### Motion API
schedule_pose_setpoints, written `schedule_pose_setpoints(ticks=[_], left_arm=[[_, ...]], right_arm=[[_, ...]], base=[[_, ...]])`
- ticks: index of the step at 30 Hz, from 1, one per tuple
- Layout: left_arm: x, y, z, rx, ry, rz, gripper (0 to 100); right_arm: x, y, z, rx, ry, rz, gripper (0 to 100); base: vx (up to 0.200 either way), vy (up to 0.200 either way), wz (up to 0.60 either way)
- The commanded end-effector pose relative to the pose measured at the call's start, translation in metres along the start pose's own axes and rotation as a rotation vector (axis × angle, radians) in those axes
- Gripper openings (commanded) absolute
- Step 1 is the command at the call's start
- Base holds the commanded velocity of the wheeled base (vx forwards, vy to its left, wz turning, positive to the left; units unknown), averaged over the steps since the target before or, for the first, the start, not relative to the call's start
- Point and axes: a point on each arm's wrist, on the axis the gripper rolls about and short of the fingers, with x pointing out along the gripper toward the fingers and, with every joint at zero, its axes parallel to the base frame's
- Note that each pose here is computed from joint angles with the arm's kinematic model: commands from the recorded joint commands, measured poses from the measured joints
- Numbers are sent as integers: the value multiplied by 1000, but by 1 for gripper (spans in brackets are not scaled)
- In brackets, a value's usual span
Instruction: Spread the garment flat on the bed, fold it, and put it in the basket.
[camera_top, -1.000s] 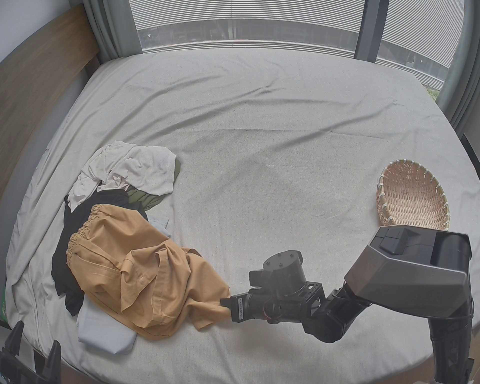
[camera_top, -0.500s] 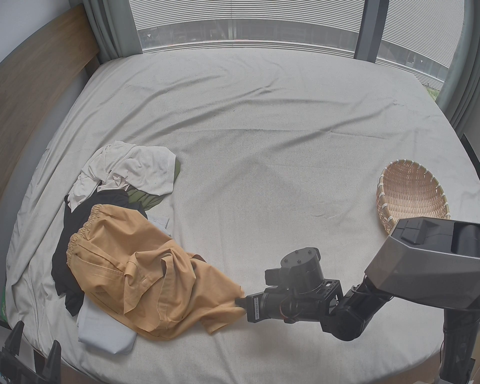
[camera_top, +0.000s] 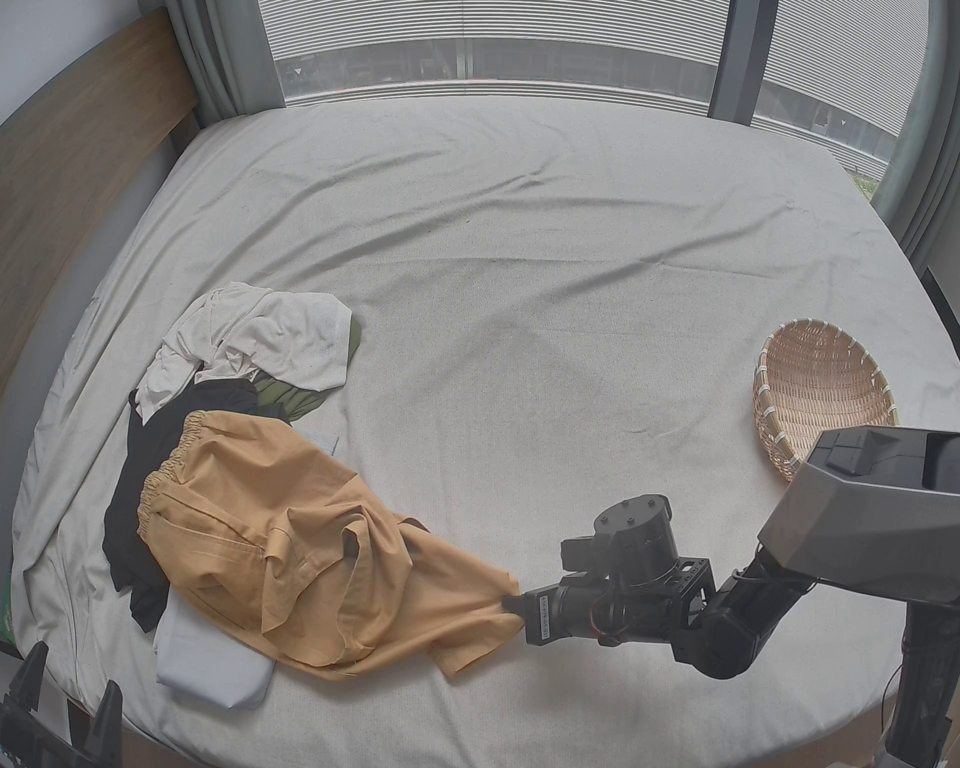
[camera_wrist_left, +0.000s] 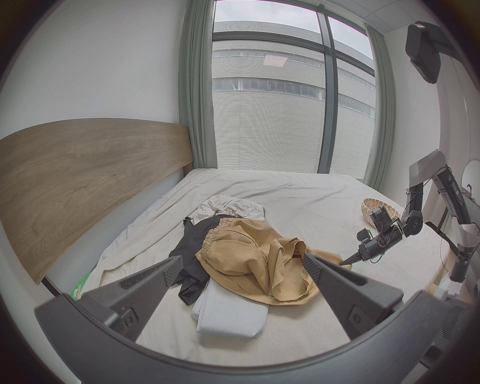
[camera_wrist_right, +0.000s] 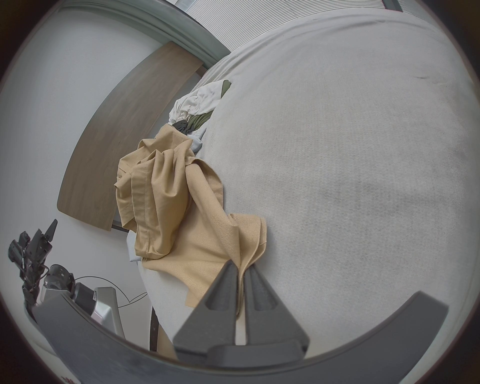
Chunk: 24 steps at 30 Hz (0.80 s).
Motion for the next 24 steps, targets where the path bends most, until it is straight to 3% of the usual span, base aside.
schedule_pose_setpoints(ticks=[1,24], left_arm=[[0,0,-5,-1,3,0,100],[0,0,-5,2,3,0,100]], right_arm=[[-11,-5,6,-6,-19,-14,0],[-65,-58,11,26,-51,-168,0]], base=[[0,0,0],[0,0,0]])
